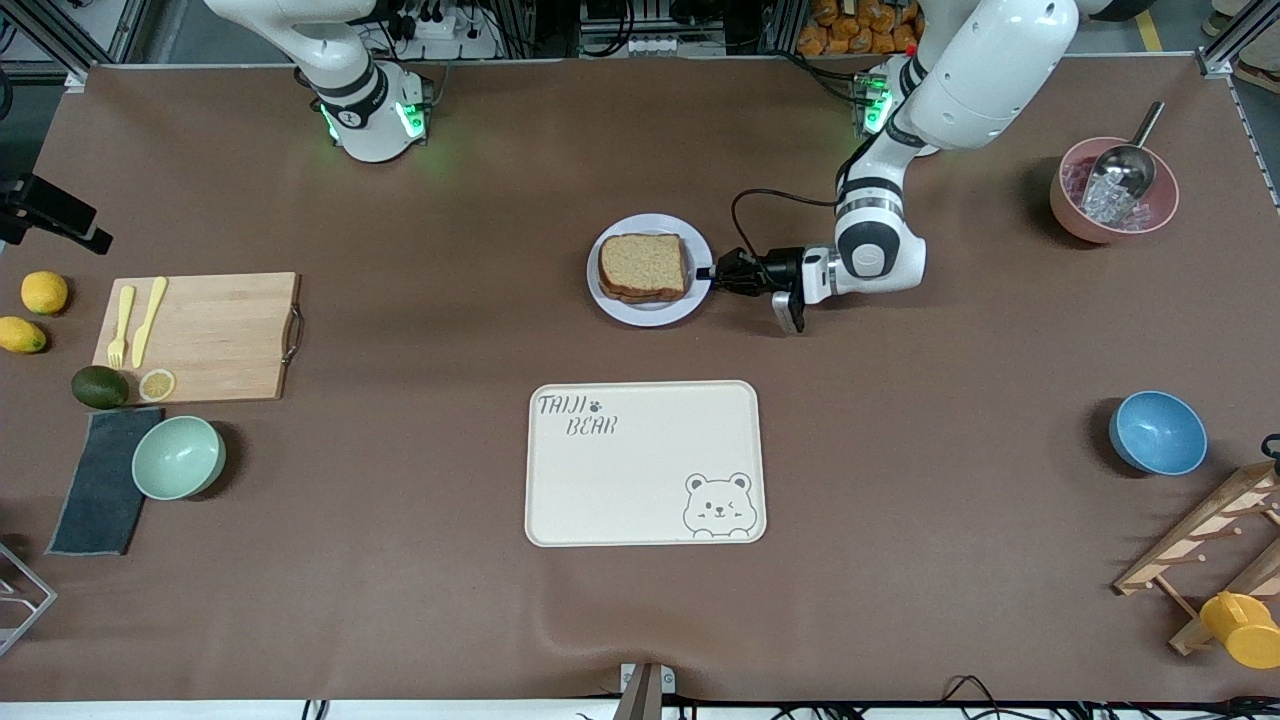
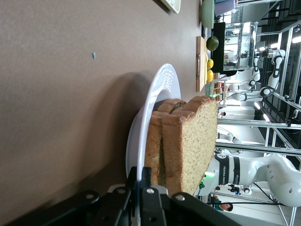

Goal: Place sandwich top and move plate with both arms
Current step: 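Close the left gripper on the plate rim, then slide the plate with the left gripper onto the bear-printed tray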

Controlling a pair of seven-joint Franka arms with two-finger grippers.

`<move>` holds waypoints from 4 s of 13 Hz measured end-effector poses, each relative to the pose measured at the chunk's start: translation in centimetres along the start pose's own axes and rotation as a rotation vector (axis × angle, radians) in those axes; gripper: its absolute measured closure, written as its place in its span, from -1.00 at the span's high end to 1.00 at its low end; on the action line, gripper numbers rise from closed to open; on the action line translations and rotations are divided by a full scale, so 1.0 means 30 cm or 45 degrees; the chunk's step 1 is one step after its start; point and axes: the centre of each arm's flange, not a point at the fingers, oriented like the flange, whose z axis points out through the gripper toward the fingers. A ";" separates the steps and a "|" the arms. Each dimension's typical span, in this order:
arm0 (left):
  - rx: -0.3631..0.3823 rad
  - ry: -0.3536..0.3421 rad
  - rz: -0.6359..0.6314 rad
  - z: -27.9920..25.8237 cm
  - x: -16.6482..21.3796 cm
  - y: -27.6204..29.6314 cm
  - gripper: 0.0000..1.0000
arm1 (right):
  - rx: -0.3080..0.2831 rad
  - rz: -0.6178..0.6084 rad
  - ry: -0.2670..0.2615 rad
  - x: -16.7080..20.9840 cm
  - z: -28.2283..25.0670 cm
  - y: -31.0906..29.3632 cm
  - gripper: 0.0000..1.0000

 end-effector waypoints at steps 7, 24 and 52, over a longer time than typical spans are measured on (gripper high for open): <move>-0.028 0.044 0.003 0.022 0.025 0.027 -0.92 | 0.000 0.012 0.006 0.001 -0.008 0.018 1.00; -0.189 0.163 -0.090 0.125 0.216 0.228 -0.92 | -0.002 0.012 0.007 0.001 -0.009 0.018 1.00; -0.197 0.423 -0.177 0.032 0.768 0.071 -0.92 | -0.002 0.005 0.005 0.000 -0.007 0.008 1.00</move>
